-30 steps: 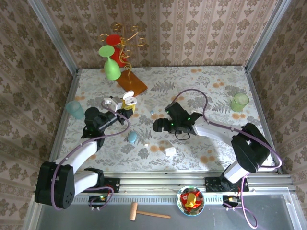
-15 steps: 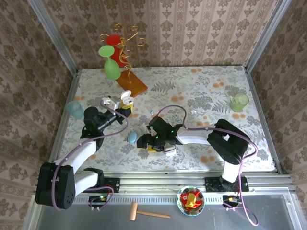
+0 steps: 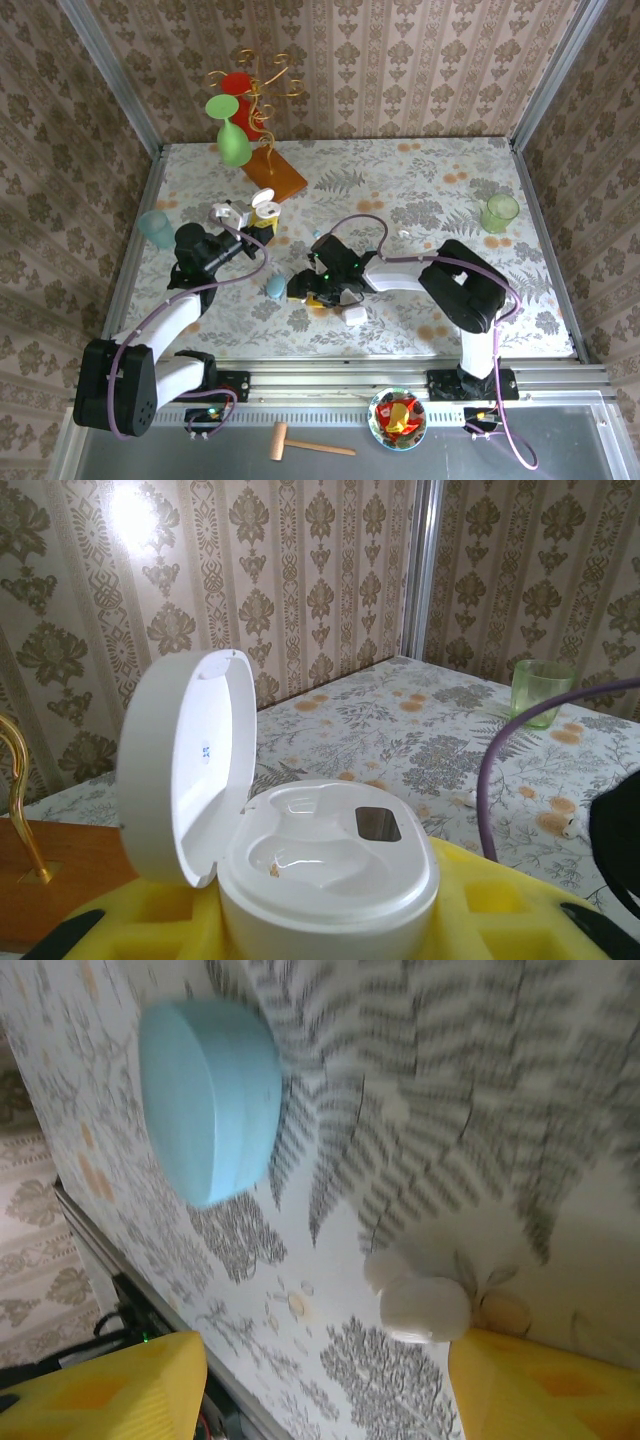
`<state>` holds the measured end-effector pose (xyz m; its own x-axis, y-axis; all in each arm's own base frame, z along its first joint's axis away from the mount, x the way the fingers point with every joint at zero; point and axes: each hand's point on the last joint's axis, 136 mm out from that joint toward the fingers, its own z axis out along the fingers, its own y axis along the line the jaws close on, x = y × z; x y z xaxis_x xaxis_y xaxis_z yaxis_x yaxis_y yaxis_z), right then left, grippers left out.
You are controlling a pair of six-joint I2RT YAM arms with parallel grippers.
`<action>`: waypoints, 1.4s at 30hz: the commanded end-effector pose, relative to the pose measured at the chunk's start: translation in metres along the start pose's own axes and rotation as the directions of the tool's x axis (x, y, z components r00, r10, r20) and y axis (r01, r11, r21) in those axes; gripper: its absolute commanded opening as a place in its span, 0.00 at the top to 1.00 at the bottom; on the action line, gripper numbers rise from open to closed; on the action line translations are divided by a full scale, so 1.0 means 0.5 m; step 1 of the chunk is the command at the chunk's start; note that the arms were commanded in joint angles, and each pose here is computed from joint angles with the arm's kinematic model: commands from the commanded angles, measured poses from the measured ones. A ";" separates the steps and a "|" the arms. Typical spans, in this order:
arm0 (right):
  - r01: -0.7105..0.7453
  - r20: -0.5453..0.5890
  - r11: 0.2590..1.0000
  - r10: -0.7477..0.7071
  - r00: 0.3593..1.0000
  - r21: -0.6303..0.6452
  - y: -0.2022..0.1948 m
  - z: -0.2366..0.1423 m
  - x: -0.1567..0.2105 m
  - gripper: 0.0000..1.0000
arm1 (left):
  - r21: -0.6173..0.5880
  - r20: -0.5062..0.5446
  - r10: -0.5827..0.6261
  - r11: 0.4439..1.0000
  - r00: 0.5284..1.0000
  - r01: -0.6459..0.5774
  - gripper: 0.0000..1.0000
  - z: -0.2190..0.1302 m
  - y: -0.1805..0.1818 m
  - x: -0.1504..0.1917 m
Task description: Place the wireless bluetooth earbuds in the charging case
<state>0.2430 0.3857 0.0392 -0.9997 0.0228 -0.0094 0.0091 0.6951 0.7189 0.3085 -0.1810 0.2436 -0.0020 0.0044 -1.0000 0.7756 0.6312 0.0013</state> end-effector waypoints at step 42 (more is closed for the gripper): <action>-0.037 0.053 0.996 0.033 0.998 0.075 -0.039 0.034 -0.041 0.71 | -0.005 0.062 0.031 1.000 0.998 -0.031 0.86 0.000 0.004 -0.035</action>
<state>0.2558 0.3844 0.0232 -0.9966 0.0818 -0.0088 0.0537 0.7278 0.6837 0.3096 -0.1812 0.2502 0.0328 -0.0048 -0.9995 0.7750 0.6316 0.0224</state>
